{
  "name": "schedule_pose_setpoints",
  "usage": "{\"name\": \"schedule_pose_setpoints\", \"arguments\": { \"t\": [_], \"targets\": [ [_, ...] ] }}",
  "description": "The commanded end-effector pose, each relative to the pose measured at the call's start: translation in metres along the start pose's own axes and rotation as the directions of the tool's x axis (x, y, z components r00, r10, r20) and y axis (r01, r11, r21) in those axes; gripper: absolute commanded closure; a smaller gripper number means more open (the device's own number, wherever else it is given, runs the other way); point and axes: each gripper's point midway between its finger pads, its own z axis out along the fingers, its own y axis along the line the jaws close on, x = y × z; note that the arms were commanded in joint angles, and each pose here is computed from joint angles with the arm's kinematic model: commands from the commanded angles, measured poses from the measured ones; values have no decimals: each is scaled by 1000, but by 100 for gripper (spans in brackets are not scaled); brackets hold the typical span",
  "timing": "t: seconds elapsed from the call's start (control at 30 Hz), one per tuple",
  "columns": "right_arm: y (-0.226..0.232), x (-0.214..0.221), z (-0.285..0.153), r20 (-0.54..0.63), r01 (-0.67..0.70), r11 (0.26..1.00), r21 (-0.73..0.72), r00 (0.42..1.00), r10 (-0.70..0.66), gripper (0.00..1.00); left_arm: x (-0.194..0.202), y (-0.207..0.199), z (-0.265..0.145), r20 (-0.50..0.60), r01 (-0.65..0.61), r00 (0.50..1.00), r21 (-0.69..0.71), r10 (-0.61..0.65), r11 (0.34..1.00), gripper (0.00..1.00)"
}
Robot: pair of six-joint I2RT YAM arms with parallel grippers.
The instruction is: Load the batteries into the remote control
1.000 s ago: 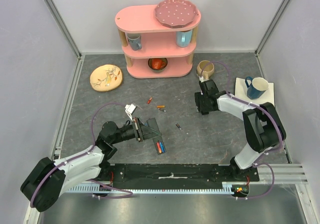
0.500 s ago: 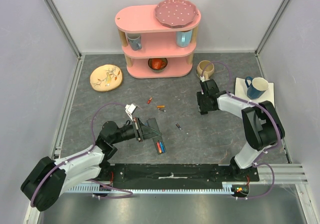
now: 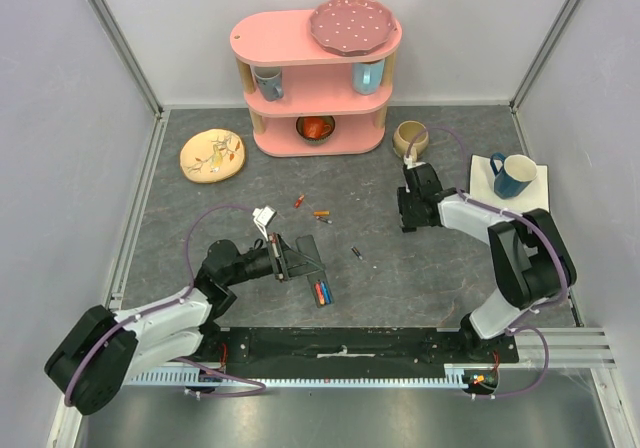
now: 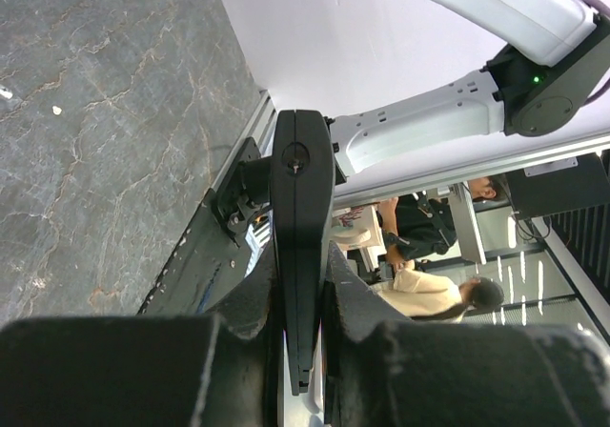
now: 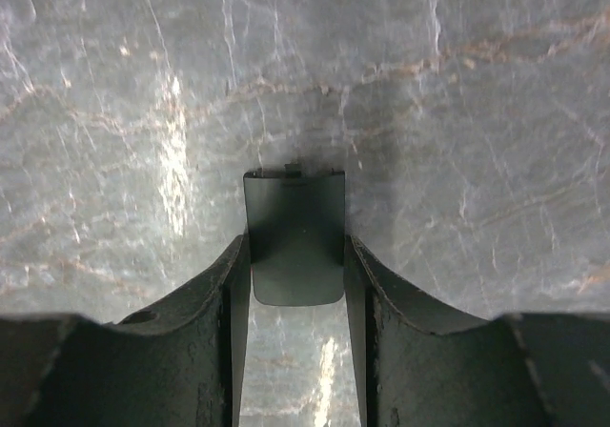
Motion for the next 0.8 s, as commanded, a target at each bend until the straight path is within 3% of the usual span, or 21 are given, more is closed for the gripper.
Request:
{"name": "schedule_pose_setpoints", "arguments": {
  "t": [0.0,0.17,0.37,0.77],
  "targets": [
    [9,15,-25,-30,-14,999,-46,999,12,70,-15,-24,8,24,-90,996,77,89,993,98],
    [32,9,-61,29,12,993,-114,1000,-9,71,-23,-19,14,52,-80,996,59,77,995,98],
    [66,18,-108,91,64,975,-214,995,-45,71,-47,-6,22,167,-57,984,-1,56,998,98],
    [105,25,-198,163,176,918,-356,979,-125,72,-75,21,56,227,39,973,-2,-38,999,98]
  ]
}}
